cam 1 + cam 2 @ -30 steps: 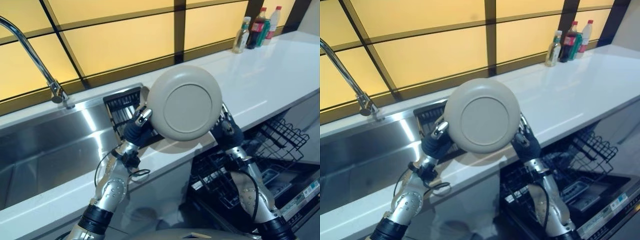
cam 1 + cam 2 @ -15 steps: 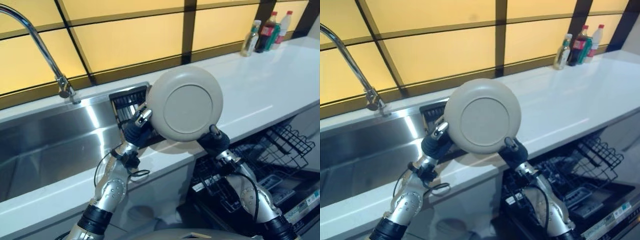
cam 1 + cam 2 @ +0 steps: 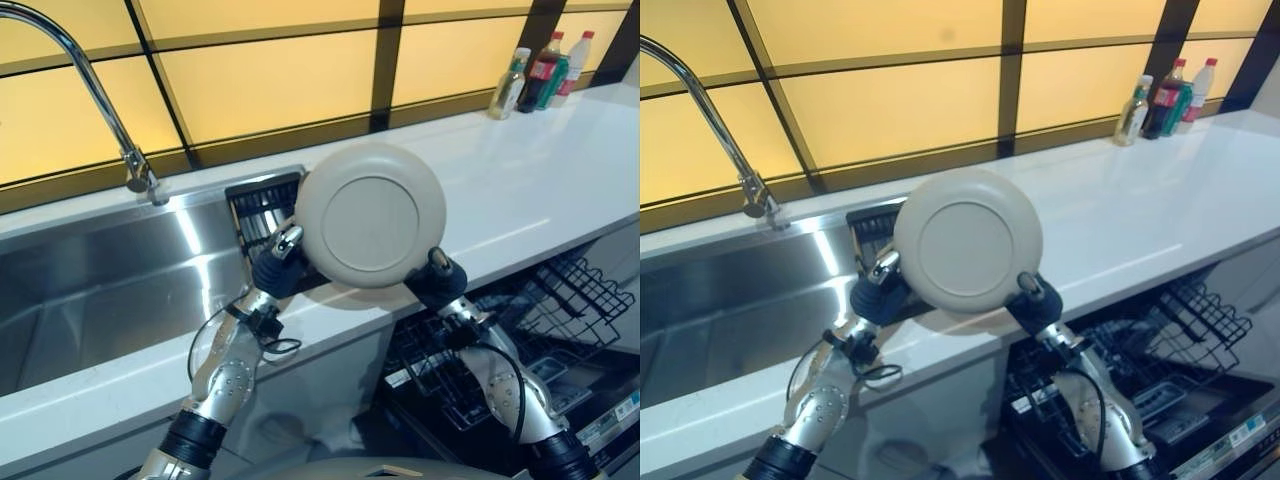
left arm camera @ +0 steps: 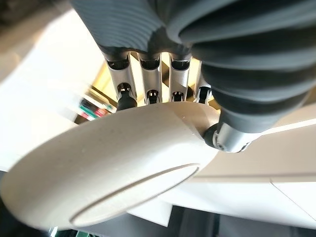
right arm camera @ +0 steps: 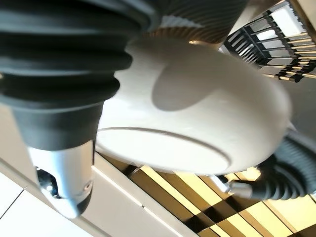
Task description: Pick up plates and place into dishwasher.
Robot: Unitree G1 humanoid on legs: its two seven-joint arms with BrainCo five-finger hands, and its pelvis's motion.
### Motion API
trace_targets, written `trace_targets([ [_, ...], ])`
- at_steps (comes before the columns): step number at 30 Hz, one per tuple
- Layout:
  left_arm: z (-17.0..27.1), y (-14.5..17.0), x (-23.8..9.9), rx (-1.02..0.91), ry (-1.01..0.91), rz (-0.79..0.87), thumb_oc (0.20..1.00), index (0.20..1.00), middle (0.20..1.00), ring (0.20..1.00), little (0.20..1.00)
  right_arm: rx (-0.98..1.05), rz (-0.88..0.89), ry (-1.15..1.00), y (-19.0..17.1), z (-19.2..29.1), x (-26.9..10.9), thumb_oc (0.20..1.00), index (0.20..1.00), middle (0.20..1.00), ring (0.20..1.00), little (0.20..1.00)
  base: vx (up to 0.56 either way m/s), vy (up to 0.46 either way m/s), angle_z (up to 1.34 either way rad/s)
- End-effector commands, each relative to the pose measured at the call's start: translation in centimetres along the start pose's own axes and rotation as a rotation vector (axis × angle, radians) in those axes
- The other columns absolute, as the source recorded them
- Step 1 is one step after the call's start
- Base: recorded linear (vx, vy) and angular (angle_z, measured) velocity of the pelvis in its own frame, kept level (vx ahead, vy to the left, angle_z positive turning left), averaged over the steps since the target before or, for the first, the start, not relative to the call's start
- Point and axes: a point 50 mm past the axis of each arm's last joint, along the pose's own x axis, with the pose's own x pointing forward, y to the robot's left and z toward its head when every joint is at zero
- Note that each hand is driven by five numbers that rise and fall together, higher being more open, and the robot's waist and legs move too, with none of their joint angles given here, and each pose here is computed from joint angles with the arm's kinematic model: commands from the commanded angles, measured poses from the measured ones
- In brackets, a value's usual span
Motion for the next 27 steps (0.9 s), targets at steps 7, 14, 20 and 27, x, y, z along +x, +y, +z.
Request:
trace_targets([
  [7, -1.6, -0.1, 0.1, 0.065, 0.094, -0.032, 0.200, 0.200, 0.200, 0.200, 0.200, -0.059, 0.313, -0.191, 4.8, 3.6, 2.6, 0.200, 0.200, 0.200, 0.200, 0.200, 0.00, 0.000, 0.00],
  [14, -1.5, -0.3, 0.3, 0.074, 0.086, -0.041, 0.200, 0.200, 0.200, 0.200, 0.200, -0.080, 0.333, -0.150, 4.8, 3.2, 2.6, 0.200, 0.200, 0.200, 0.200, 0.200, 0.00, 0.000, 0.00],
  [20, -1.0, -0.3, 0.6, 0.070, 0.063, -0.028, 0.570, 0.570, 0.570, 0.570, 0.570, -0.086, 0.260, -0.187, 4.0, 3.4, 2.2, 0.200, 0.200, 0.200, 0.200, 0.200, 0.00, 0.000, 0.00],
  [27, 0.8, -1.1, 1.7, 0.093, -0.002, -0.041, 1.000, 1.000, 1.000, 1.000, 1.000, -0.037, -0.006, -0.370, 1.1, 4.7, 0.6, 0.200, 0.200, 0.200, 0.200, 0.200, -0.03, 0.004, -0.02],
])
